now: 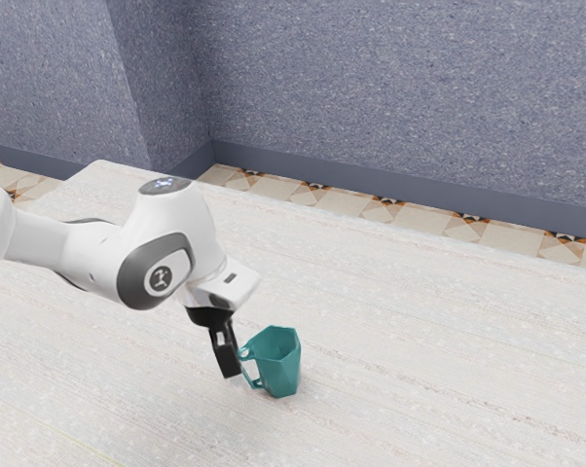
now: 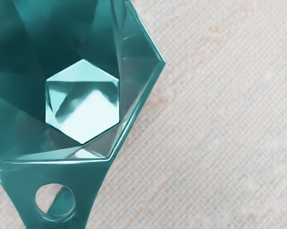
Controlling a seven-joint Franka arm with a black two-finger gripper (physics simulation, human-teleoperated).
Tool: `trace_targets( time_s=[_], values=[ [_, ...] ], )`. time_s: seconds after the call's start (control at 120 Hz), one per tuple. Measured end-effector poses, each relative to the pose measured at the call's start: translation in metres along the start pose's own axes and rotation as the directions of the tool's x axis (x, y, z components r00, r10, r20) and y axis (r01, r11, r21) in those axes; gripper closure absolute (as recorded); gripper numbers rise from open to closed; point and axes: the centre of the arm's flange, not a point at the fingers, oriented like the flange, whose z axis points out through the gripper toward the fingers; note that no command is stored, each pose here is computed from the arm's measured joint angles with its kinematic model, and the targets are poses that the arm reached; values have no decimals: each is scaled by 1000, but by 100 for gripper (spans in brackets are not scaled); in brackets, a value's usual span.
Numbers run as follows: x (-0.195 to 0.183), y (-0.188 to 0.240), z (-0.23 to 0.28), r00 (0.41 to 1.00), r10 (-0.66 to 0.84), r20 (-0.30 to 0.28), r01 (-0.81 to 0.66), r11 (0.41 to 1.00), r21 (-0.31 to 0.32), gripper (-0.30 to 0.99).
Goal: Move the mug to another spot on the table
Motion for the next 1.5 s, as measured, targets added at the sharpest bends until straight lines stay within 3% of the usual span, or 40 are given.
trace_targets(
  time_s=[0.775, 1.5],
  values=[
    [-4, -21, 25, 999, 22, 26, -22, 1000, 2, 2],
    [-1, -27, 42, 999, 42, -5, -42, 998, 41, 2]
  ],
)
